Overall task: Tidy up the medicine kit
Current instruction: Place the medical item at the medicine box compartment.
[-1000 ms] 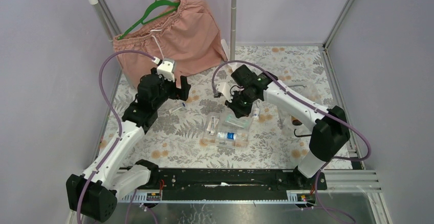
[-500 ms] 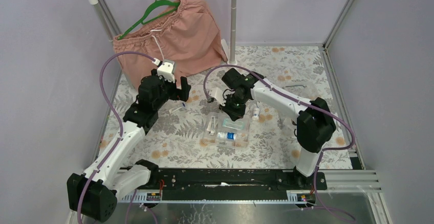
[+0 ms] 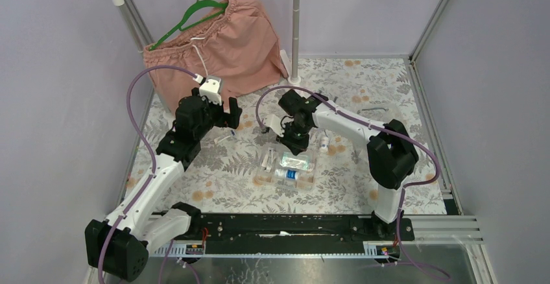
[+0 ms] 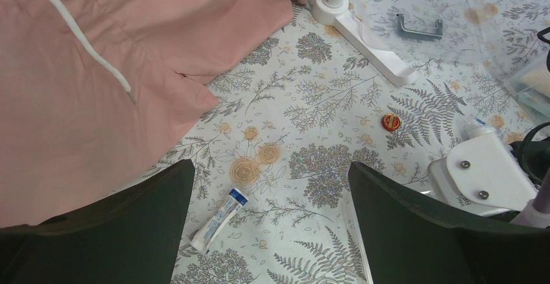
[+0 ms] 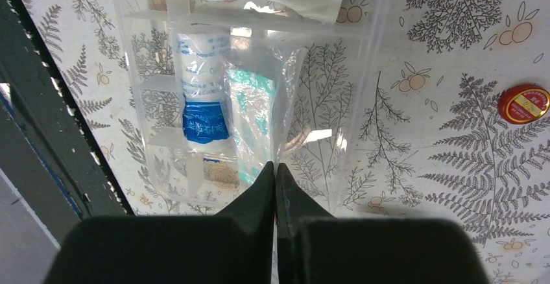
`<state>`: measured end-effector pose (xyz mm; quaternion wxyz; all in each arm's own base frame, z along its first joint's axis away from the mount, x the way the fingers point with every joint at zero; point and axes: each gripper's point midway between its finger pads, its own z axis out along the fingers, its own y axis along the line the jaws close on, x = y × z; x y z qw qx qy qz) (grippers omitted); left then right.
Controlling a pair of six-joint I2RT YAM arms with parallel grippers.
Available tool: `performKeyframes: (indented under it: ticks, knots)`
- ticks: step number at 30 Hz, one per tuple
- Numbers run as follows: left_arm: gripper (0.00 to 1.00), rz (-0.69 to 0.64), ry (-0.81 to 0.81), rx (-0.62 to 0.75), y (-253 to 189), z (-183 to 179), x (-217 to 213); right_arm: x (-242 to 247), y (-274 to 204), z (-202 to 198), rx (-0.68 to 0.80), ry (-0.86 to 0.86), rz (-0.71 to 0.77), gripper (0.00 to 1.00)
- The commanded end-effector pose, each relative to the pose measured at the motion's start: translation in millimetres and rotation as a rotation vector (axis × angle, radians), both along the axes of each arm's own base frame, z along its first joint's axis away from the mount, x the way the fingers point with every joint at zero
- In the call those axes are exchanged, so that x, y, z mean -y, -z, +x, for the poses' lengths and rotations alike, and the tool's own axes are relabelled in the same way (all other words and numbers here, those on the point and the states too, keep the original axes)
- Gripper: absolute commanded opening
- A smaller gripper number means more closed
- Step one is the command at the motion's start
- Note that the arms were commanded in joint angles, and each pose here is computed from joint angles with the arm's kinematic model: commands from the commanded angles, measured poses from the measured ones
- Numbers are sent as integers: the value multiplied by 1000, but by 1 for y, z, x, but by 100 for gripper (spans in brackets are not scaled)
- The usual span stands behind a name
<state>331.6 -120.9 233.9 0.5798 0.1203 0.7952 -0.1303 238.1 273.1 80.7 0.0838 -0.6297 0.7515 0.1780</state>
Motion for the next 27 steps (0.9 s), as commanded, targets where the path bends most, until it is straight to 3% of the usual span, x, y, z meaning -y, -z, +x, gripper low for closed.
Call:
performKeyframes:
  ticks: [1,18,27]
  knots:
    - [97,-4,-22,23,-2,5,-4,-3,6,7,54,-27,-3,4]
    - [97,-1,-20,16,1,5,-5,-3,22,20,212,-33,-38,5]
    - [97,0,-14,8,4,5,-3,2,23,18,225,-20,-53,20]
